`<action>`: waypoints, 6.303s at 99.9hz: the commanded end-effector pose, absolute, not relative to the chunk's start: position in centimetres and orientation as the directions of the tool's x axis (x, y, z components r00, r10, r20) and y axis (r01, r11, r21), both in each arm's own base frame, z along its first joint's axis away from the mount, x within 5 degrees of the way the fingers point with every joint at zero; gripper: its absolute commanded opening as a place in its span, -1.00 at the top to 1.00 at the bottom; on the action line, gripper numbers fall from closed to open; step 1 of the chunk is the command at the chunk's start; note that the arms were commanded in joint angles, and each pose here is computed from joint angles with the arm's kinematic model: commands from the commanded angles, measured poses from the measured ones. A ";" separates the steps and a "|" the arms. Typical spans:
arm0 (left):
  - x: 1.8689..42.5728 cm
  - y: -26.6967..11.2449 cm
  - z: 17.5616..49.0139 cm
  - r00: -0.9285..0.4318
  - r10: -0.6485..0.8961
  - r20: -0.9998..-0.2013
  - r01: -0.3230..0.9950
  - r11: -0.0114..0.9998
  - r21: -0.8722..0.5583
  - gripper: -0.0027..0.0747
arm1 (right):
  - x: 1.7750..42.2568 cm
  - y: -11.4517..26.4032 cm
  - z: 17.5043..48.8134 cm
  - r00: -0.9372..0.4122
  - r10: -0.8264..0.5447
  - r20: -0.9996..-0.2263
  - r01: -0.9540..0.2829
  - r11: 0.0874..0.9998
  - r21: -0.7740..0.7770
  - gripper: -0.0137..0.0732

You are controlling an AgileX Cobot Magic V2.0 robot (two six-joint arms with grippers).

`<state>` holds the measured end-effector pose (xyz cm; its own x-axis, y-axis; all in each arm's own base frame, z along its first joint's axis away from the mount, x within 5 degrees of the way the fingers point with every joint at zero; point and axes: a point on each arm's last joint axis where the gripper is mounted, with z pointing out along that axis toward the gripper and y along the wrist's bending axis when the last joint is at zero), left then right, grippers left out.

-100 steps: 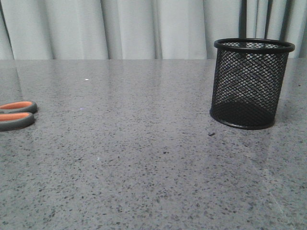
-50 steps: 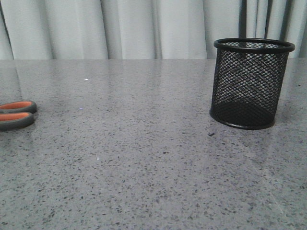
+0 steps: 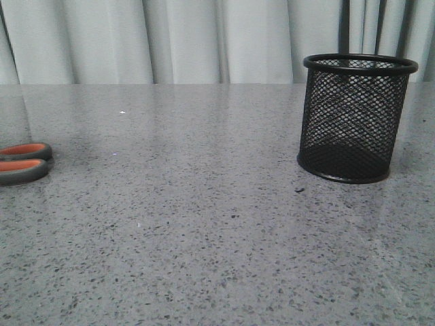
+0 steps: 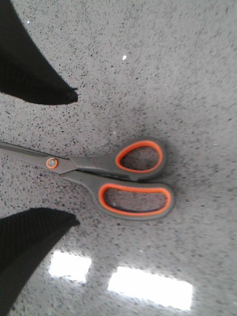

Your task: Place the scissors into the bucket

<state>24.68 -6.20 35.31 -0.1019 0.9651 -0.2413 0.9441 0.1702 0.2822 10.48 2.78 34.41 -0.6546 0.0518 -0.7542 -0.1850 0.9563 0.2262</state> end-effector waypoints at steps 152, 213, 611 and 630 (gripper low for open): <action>28.9 -6.7 26.7 -0.051 0.995 -0.085 0.990 0.062 0.125 -0.15 | 10.9 2.8 35.7 -0.593 0.037 -0.805 -0.215 0.955 0.202 -0.29; 28.9 -7.1 26.9 -0.101 0.986 -0.135 0.987 0.117 0.114 0.98 | 10.9 2.8 35.8 -0.591 0.038 -0.806 -0.215 0.955 0.202 -0.29; 17.2 -6.6 55.7 -0.257 0.498 -0.828 0.475 0.812 0.341 -0.10 | 16.2 4.5 46.1 -0.456 0.022 -0.890 -0.468 0.844 0.261 0.80; 16.2 -6.2 56.1 -0.238 0.491 -0.838 0.467 0.815 0.344 -0.10 | 15.5 3.9 46.9 -0.514 -0.052 -0.856 -0.428 0.880 0.204 0.80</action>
<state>17.55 -6.77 54.92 -0.2831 0.5268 -0.8015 0.4883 0.7984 0.3523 16.09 4.14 45.26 -0.5509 -0.0620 -0.8323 -0.4430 0.8669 0.2287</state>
